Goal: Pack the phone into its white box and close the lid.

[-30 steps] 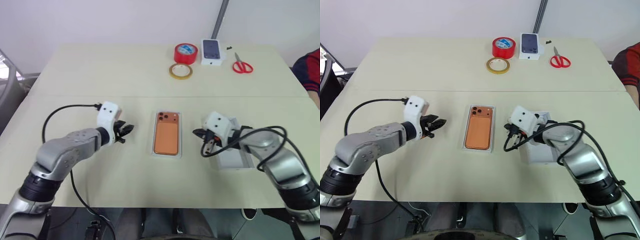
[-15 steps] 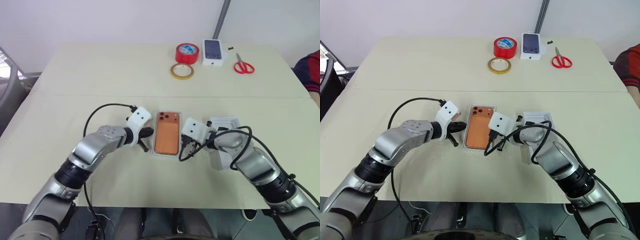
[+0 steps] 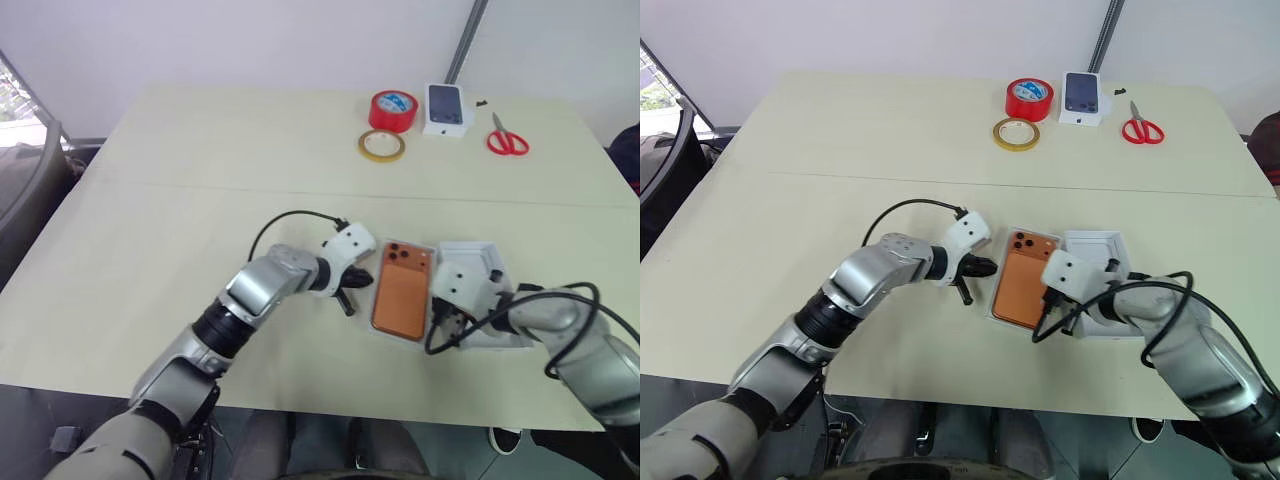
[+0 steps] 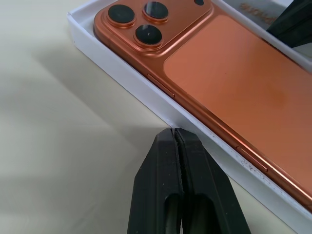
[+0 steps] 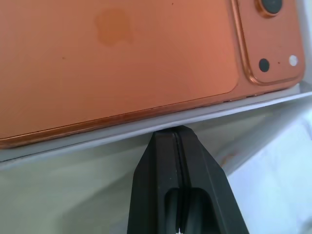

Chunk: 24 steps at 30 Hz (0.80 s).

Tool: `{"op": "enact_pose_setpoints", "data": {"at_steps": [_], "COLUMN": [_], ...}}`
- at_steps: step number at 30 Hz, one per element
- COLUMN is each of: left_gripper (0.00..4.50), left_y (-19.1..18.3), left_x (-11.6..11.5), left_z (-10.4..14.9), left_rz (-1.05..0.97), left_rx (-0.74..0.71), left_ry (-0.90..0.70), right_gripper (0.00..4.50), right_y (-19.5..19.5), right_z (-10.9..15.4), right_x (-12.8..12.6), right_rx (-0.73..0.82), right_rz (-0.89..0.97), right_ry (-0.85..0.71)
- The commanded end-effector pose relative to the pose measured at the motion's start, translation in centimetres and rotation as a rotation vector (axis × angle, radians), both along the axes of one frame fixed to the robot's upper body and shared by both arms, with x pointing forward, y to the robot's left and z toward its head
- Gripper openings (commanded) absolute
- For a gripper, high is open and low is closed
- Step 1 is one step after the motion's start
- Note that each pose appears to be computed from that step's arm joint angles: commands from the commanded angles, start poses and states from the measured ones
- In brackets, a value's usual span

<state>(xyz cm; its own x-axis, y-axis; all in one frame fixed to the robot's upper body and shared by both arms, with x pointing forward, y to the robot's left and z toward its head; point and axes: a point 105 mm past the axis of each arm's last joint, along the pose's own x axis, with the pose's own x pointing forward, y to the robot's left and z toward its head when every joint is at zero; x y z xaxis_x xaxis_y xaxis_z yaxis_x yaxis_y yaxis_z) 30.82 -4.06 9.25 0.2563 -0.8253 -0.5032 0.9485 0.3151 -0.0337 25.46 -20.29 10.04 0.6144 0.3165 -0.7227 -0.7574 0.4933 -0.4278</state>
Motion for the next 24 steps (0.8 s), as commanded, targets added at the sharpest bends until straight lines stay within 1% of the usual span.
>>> {"op": "enact_pose_setpoints", "data": {"at_steps": [1,8,13,18,22,24], "left_gripper": [0.09,0.09,0.09,0.09,0.09,0.09], "left_y": [-4.4,-4.5,-4.1,-3.1,-0.2,1.0], "left_x": [-5.0,-5.5,-4.8,-3.5,-1.2,-0.6], "left_z": [-0.1,-0.1,-0.3,-0.1,0.5,0.9], "left_rz": [-0.252,-0.269,-0.237,-0.164,-0.041,-0.007], "left_rx": [-0.043,-0.036,-0.021,-0.032,-0.065,-0.076], "left_ry": [0.083,0.106,0.098,0.097,0.09,0.075], "right_gripper": [0.0,0.0,0.0,0.0,0.0,0.0], "right_y": [0.4,-0.8,-0.5,-1.3,-2.5,-2.6], "right_z": [0.7,0.6,0.7,0.9,2.8,3.6], "right_x": [-1.0,-0.7,0.1,0.3,-0.2,-0.5], "right_rx": [0.015,0.008,0.016,-0.024,-0.024,-0.006], "right_rz": [0.035,-0.008,0.004,0.0,-0.015,-0.017], "right_ry": [-0.015,-0.028,-0.037,-0.046,-0.064,-0.067]}}
